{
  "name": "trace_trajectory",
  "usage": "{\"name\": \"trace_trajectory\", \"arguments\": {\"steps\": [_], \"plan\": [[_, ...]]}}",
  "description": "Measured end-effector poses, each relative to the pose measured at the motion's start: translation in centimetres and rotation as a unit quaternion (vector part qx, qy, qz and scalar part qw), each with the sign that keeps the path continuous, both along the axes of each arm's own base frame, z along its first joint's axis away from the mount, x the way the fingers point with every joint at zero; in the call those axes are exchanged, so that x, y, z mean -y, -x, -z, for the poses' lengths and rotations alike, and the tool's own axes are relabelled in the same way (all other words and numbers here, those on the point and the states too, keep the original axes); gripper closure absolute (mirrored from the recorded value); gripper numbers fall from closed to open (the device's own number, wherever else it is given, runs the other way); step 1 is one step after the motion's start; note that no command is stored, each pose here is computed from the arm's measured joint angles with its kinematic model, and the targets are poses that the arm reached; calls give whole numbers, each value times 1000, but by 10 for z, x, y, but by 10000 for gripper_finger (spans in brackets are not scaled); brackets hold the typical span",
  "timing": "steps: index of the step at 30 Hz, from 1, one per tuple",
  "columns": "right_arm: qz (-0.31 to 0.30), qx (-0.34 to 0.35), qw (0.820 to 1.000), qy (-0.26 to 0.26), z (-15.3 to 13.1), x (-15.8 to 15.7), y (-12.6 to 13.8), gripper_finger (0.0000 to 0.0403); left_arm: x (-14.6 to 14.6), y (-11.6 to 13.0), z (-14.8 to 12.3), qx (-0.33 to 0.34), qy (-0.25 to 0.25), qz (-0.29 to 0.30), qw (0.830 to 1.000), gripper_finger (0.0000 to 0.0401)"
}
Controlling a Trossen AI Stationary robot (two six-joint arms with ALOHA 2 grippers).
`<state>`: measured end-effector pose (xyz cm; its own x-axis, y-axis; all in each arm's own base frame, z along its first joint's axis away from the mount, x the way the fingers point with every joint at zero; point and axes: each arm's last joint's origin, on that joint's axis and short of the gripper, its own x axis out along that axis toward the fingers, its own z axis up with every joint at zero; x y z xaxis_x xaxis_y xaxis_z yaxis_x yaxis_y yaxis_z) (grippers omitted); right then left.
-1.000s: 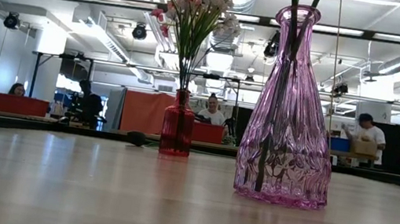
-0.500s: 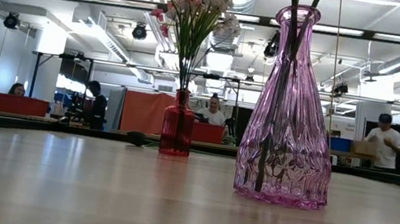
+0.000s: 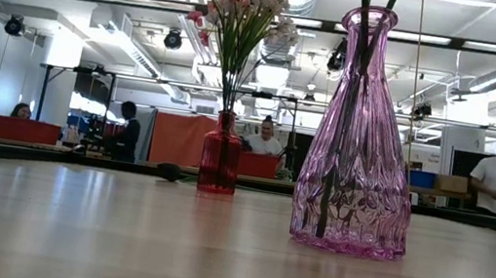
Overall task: Sort flowers into vase by color
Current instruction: Put the pink flowers into the red vase
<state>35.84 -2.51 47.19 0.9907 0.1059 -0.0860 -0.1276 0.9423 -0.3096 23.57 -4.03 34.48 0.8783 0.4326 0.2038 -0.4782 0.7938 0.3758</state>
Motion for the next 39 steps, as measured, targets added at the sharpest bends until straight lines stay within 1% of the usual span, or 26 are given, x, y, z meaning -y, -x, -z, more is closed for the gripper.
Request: {"name": "trace_trajectory", "arguments": {"steps": [2, 4, 6, 8, 11, 12, 14, 18, 22, 25, 27, 30, 32, 34, 37, 39], "plan": [[14, -26, 999, -18, 0, 9, 9, 394, -6, 13, -4, -15, 10, 13, 1000, 218], [15, -71, 997, -40, 0, 13, 24, 394, -9, 27, -8, -18, 32, 39, 999, 203], [20, -112, 992, -60, -2, 13, 42, 394, -11, 41, -10, -25, 64, 60, 996, 193], [24, -138, 988, -70, -6, 11, 62, 394, -13, 52, -6, -49, 105, 76, 990, 188], [51, -153, 984, -77, -6, 9, 87, 394, -14, 61, 16, -114, 166, 101, 974, 183], [61, -153, 983, -78, -5, 10, 93, 394, -13, 61, 25, -124, 183, 104, 970, 182], [76, -151, 982, -81, 0, 13, 104, 394, -13, 60, 42, -128, 209, 109, 963, 180], [105, -132, 982, -86, 22, 28, 117, 394, -17, 58, 70, -120, 242, 83, 959, 175], [113, -116, 981, -105, 62, 47, 114, 394, -26, 53, 100, -107, 255, 54, 959, 163], [119, -119, 979, -112, 95, 59, 110, 394, -34, 50, 123, -98, 266, 34, 958, 143], [124, -112, 980, -111, 112, 64, 108, 394, -39, 46, 135, -85, 265, 21, 960, 126], [118, -105, 980, -124, 136, 70, 103, 394, -44, 40, 147, -53, 247, 16, 967, 102], [108, -97, 981, -125, 147, 71, 101, 394, -47, 35, 153, -43, 236, 12, 971, 90], [104, -82, 984, -122, 152, 72, 99, 394, -51, 28, 160, -47, 233, 7, 971, 81], [96, -65, 988, -105, 159, 72, 97, 394, -55, 17, 173, -67, 227, 0, 972, 75], [82, -51, 990, -106, 162, 72, 97, 394, -58, 11, 180, -64, 218, -3, 974, 74]]}}
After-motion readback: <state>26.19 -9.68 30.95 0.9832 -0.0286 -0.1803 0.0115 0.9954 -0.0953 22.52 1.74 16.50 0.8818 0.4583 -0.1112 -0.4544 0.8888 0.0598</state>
